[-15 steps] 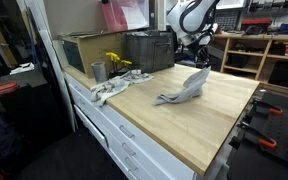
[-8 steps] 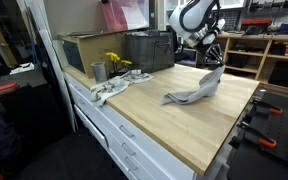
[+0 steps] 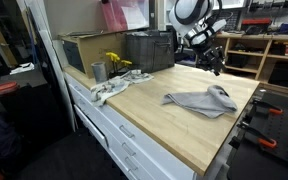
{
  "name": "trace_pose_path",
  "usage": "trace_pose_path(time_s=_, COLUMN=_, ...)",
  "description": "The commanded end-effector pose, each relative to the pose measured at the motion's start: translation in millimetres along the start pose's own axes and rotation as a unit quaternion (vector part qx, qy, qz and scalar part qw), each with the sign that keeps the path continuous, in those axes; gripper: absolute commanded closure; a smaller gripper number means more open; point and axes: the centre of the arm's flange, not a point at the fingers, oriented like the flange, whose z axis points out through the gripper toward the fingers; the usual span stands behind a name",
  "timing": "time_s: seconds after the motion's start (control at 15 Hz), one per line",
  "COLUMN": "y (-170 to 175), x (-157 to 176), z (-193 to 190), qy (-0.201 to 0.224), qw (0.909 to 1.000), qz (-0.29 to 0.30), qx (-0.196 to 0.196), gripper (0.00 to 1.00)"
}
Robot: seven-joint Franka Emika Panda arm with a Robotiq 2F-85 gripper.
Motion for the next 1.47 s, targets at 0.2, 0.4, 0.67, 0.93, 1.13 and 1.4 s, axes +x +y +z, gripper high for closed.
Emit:
trace_pose_path(time_s=0.2, y=0, x=22, z=-54, qy=0.105, qw=0.9924, qz=0.026, qx=0.058, gripper=0.06)
trace_pose_path(time_s=0.4, y=-28, x=52, z=-84, qy=0.181, qw=0.9793, qz=0.007, qx=0.089, gripper=0.0)
trace_pose_path(time_s=0.67, y=-78, x=87, z=-110, qy=0.236, qw=0.9648, qz=-0.046, qx=0.107, gripper=0.0)
trace_pose_path(time_s=0.93, y=-117, x=116, z=-118, qy=0.243, qw=0.9592, qz=-0.101, qx=0.103, gripper=0.0)
trace_pose_path(time_s=1.13, y=-135, x=128, z=-113, qy=0.235, qw=0.9554, qz=-0.138, qx=0.114, gripper=0.0)
trace_pose_path(time_s=1.4, y=-158, x=139, z=-99, qy=0.214, qw=0.9462, qz=-0.2, qx=0.137, gripper=0.0)
